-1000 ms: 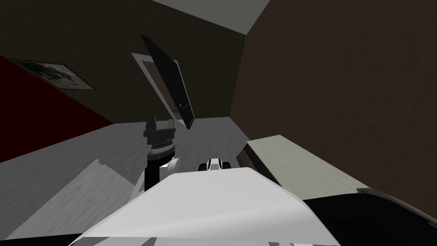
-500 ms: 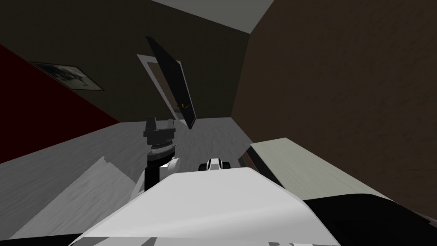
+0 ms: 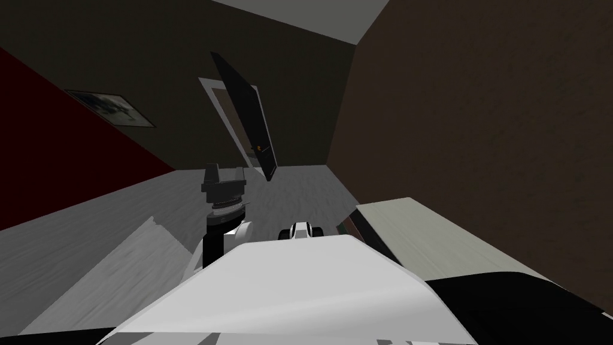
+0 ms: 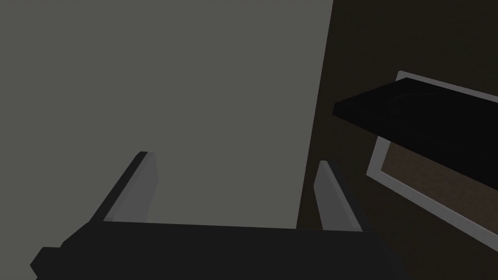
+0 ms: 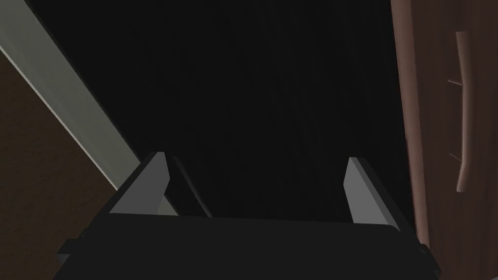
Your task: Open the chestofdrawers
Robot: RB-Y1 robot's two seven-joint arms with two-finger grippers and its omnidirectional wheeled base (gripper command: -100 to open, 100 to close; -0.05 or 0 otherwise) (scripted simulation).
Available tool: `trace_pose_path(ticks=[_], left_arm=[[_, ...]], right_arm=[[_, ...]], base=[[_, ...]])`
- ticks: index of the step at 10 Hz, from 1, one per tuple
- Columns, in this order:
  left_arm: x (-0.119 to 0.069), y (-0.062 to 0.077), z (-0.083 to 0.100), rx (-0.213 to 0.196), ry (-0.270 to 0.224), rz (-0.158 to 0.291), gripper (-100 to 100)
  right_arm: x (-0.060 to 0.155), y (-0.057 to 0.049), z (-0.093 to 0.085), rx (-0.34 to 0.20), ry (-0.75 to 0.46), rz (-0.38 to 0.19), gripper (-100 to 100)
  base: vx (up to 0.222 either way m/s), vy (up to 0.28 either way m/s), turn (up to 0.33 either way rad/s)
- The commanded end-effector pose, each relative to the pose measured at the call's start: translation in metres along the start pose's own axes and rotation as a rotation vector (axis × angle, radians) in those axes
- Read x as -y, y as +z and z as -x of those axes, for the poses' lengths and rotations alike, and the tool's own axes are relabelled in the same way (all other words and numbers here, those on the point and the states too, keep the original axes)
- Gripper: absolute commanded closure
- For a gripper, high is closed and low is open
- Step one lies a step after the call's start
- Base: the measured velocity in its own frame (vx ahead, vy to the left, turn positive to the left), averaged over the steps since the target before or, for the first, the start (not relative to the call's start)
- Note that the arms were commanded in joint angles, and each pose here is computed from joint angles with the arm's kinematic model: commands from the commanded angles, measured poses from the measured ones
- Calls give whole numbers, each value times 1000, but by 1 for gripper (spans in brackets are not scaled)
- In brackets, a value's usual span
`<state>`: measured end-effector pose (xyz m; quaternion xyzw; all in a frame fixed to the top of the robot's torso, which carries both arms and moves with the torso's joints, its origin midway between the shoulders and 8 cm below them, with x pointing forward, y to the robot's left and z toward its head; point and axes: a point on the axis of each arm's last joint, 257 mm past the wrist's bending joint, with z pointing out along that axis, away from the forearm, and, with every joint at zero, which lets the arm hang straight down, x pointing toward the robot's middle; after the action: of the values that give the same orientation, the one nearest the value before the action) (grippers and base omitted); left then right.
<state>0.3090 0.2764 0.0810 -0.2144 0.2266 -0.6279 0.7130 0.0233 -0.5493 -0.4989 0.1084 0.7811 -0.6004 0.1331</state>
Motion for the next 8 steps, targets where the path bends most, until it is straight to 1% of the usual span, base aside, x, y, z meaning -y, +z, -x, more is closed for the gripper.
trace_pose_path(ticks=[1,2,4,5,6,7,8], left_arm=[[0,0,0,0,0,0,0],[0,0,0,0,0,0,0],[0,0,0,0,0,0,0],[0,0,0,0,0,0,0],[0,0,0,0,0,0,0],[0,0,0,0,0,0,0],[0,0,0,0,0,0,0]], right_arm=[[24,8,-5,18,-47,-75,-100],[24,8,-5,18,-47,-75,-100],[48,16,-7,39,-94,-148,-100],[48,16,-7,39,-94,-148,-100],[57,19,-7,47,-110,-173,-100],[51,17,-6,42,-103,-159,-100],[52,17,-6,43,-103,-162,-100]], base=[[45,34,27],[19,15,-4],[37,23,59],[35,14,12],[30,14,26],[15,7,7],[0,0,0]])
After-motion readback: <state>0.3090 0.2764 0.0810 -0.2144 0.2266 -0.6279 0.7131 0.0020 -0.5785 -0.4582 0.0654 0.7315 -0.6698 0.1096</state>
